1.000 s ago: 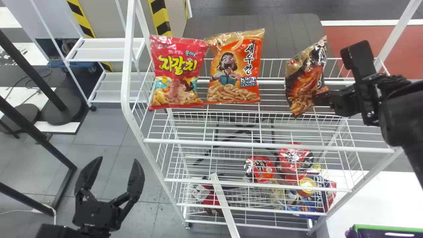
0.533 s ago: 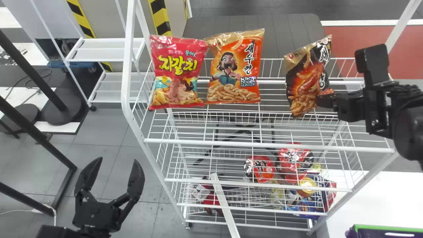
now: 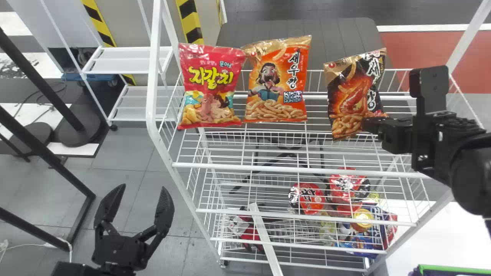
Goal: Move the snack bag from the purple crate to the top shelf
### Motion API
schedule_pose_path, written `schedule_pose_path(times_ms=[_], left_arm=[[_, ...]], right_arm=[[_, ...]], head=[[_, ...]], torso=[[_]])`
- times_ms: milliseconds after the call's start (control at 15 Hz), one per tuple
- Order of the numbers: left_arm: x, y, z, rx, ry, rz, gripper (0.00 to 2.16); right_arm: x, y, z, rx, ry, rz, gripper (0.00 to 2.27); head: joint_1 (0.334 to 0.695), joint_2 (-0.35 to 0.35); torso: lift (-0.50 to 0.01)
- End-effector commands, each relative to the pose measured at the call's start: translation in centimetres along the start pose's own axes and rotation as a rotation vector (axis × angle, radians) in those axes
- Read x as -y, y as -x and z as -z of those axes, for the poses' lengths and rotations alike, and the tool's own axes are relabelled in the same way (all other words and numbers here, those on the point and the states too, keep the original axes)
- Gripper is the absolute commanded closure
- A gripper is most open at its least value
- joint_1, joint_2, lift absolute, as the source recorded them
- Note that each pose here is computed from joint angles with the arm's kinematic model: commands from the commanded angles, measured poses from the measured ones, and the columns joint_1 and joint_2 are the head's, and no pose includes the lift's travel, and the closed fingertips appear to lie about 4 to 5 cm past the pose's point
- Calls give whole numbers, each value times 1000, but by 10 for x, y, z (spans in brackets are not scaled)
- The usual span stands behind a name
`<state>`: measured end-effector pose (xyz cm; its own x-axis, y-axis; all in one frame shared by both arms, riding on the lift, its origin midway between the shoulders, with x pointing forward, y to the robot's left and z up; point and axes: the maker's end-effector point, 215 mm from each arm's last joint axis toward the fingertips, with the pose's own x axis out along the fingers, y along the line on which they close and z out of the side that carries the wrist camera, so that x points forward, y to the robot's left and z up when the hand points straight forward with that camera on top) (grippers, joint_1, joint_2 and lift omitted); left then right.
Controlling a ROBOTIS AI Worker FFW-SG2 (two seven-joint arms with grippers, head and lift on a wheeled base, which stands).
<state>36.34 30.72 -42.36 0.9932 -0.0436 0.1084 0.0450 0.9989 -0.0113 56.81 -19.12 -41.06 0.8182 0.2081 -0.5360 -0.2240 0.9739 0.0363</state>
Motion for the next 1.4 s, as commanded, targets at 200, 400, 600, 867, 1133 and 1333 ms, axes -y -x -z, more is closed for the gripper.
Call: schedule_pose_path(times_ms=[200,400,600,867,1133,1333], left_arm=[[-2,-3,1,-1,-2,-2,130],[-2,-5,3,-1,-2,-1,134],[-3,-8,6,-6,-4,-3,134],[-7,-11,6,-5,-4,-7,134],[-8,-14,8,-6,-5,-5,134],[-10,-17,7,-3,-3,-4,134]], right_arm=[[-31,-6,-29,123,-23,-4,2253],[-44,-14,-25,171,-82,-3,2253],[-51,-20,-29,229,-128,10,2253],[-54,-27,-20,236,-179,47,2253],[-44,-32,-9,223,-197,102,2250],[-36,-39,-3,216,-203,116,2253]], head=[[695,161],[695,176],[695,188],[695,200],[695,207],[695,195]], torso=[[0],[0],[0],[0],[0],[0]])
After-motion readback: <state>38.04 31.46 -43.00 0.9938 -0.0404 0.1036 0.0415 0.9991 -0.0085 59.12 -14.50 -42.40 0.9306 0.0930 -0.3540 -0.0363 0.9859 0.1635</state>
